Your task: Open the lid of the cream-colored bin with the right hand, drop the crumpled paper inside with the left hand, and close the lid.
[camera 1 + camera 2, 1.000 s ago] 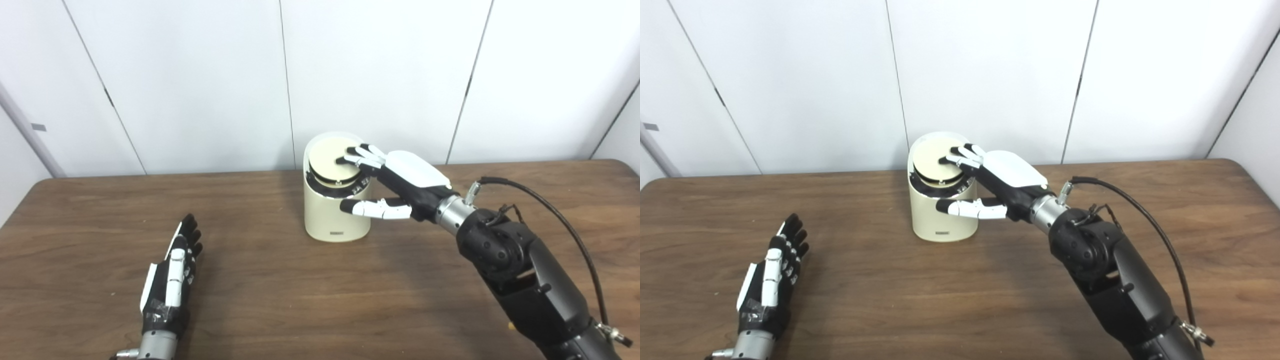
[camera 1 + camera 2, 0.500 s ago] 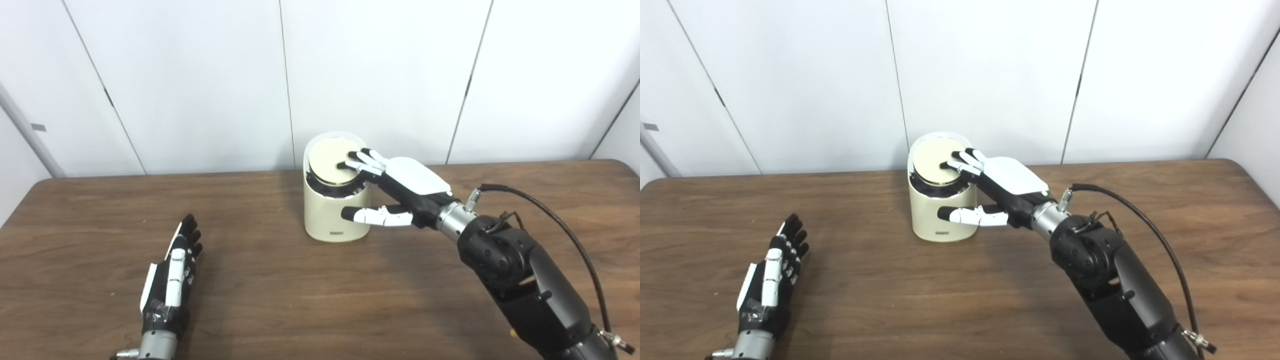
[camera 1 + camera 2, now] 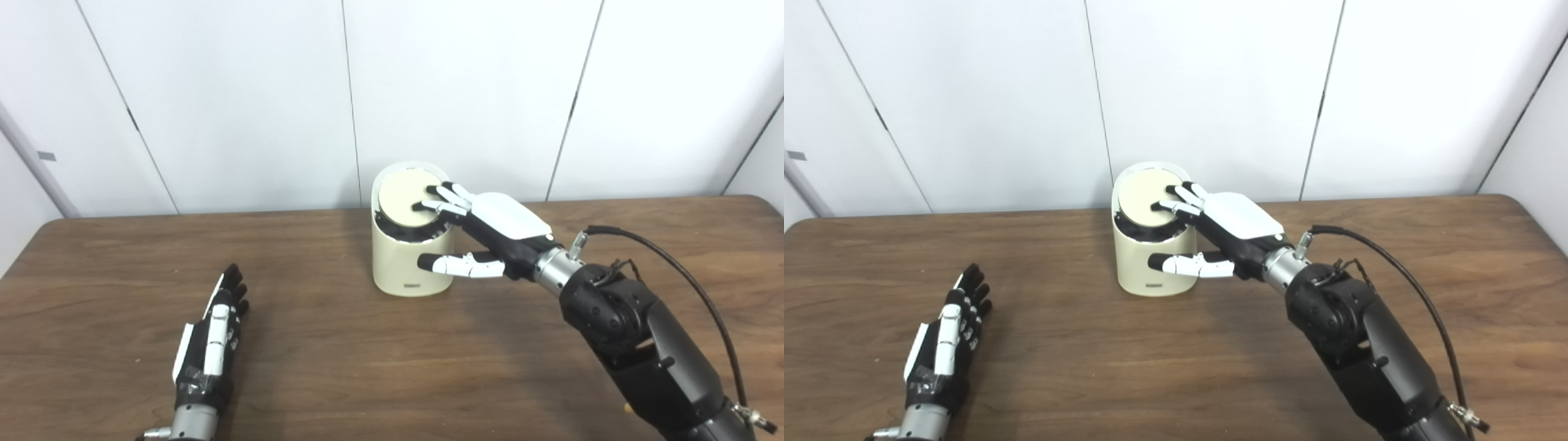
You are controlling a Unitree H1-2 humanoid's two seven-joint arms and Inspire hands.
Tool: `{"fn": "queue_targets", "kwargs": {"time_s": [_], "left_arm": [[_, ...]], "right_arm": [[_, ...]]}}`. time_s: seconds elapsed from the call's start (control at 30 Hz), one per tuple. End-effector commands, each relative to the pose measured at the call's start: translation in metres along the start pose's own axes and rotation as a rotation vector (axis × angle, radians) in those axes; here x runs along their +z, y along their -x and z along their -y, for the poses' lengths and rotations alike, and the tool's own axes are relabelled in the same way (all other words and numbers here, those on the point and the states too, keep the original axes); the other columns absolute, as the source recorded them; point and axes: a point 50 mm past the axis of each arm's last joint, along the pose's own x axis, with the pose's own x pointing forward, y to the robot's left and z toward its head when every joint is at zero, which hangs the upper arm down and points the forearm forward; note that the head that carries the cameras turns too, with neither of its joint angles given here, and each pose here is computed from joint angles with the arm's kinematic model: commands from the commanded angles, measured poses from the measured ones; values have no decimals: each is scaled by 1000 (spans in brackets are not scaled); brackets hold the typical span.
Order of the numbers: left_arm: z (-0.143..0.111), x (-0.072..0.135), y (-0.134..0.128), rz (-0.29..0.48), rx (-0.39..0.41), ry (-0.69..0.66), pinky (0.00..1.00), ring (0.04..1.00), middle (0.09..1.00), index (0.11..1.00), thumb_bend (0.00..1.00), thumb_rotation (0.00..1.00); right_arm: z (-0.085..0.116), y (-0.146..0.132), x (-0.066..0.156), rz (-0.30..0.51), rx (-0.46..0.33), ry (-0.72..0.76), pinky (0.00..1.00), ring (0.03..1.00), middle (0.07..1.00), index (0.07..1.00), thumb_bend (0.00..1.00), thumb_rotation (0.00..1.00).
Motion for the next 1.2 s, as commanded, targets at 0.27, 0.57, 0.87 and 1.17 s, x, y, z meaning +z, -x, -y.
{"fn": "queue_targets", "kwargs": {"time_s": [0.27,0.57,0.87,1.17], "left_arm": [[10,-15,11,-39,7,42,1000,1000,1000,1000,564,930],[11,-15,10,-41,11,47,1000,1000,1000,1000,574,926],[12,-15,10,-33,13,59,1000,1000,1000,1000,572,919],[12,-17,10,-32,4,48,1000,1000,1000,1000,572,928]], "right_arm": [[4,-3,2,-9,53,35,999,1000,991,856,550,1000],[0,-5,1,-50,92,41,991,1000,978,862,580,1000],[-6,-6,-3,-65,121,54,965,1000,967,853,593,1000],[-5,-6,-1,-47,83,48,945,1000,977,863,573,1000]]}}
